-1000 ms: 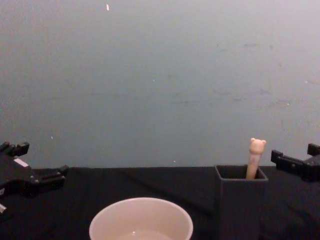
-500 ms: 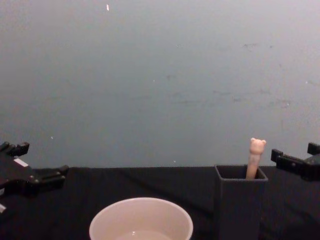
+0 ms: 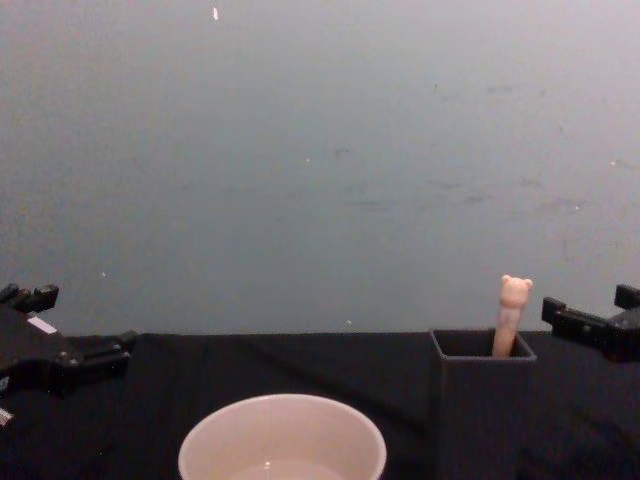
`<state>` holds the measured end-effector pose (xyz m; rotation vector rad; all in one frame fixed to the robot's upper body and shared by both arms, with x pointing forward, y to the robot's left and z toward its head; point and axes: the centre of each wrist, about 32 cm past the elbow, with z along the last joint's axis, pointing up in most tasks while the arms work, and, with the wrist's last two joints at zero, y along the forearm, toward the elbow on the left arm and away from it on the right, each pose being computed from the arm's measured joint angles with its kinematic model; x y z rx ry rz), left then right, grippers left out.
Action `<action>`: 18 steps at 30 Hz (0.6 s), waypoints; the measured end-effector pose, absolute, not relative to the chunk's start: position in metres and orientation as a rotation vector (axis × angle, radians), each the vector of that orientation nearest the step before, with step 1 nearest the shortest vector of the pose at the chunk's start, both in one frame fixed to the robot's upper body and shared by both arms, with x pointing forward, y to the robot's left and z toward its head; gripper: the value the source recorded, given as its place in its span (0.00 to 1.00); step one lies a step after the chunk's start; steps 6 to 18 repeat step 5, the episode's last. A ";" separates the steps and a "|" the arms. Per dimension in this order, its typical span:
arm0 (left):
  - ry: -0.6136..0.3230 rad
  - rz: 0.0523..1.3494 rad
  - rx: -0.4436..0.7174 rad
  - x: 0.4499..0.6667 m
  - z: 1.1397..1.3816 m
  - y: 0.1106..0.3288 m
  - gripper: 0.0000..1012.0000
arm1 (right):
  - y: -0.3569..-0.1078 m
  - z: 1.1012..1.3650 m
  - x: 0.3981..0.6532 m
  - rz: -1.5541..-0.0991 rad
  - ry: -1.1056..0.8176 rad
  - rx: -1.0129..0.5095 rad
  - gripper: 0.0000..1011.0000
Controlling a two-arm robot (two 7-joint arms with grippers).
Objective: Pick up the stirring spoon with one hand, stir inside the cup, then place it back in its original position.
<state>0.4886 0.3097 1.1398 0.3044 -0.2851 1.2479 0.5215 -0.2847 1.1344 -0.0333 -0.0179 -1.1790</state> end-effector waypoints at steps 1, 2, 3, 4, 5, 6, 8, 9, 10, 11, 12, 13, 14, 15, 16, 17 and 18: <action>-0.285 1.248 0.304 0.489 1.140 0.310 0.99 | -0.285 1.134 0.521 -1.179 -0.018 -0.033 0.99; -0.285 1.248 0.304 0.489 1.140 0.310 0.99 | -0.285 1.134 0.521 -1.179 -0.018 -0.033 0.99; -0.285 1.248 0.304 0.489 1.140 0.310 0.99 | -0.285 1.134 0.521 -1.179 -0.018 -0.033 0.99; -0.285 1.248 0.304 0.489 1.140 0.310 0.99 | -0.285 1.134 0.521 -1.179 -0.018 -0.033 0.99; -0.285 1.248 0.304 0.489 1.140 0.310 0.99 | -0.285 1.134 0.521 -1.179 -0.018 -0.033 0.99; -0.285 1.248 0.304 0.489 1.140 0.310 0.99 | -0.285 1.134 0.521 -1.179 -0.018 -0.033 0.99; -0.285 1.248 0.304 0.489 1.140 0.310 0.99 | -0.285 1.134 0.521 -1.179 -0.018 -0.033 0.99; -0.285 1.248 0.304 0.489 1.140 0.310 0.99 | -0.285 1.134 0.521 -1.179 -0.018 -0.033 0.99; -0.285 1.248 0.304 0.489 1.140 0.310 0.99 | -0.285 1.134 0.521 -1.179 -0.018 -0.033 0.99; -0.285 1.248 0.304 0.489 1.140 0.310 0.99 | -0.285 1.134 0.521 -1.179 -0.018 -0.033 0.99; -0.285 1.248 0.304 0.489 1.140 0.310 0.99 | -0.285 1.134 0.521 -1.179 -0.018 -0.033 0.99; -0.285 1.248 0.304 0.489 1.140 0.310 0.99 | -0.285 1.134 0.521 -1.179 -0.018 -0.033 0.99; -0.285 1.248 0.304 0.489 1.140 0.310 0.99 | -0.285 1.134 0.521 -1.179 -0.018 -0.033 0.99; -0.285 1.248 0.304 0.489 1.140 0.310 0.99 | -0.285 1.134 0.521 -1.179 -0.018 -0.033 0.99; -0.285 1.248 0.304 0.489 1.140 0.310 0.99 | -0.285 1.134 0.521 -1.179 -0.018 -0.033 0.99; -0.285 1.248 0.304 0.489 1.140 0.310 0.99 | -0.285 1.134 0.521 -1.179 -0.018 -0.033 0.99; -0.285 1.248 0.304 0.489 1.140 0.310 0.99 | -0.285 1.134 0.521 -1.179 -0.018 -0.033 0.99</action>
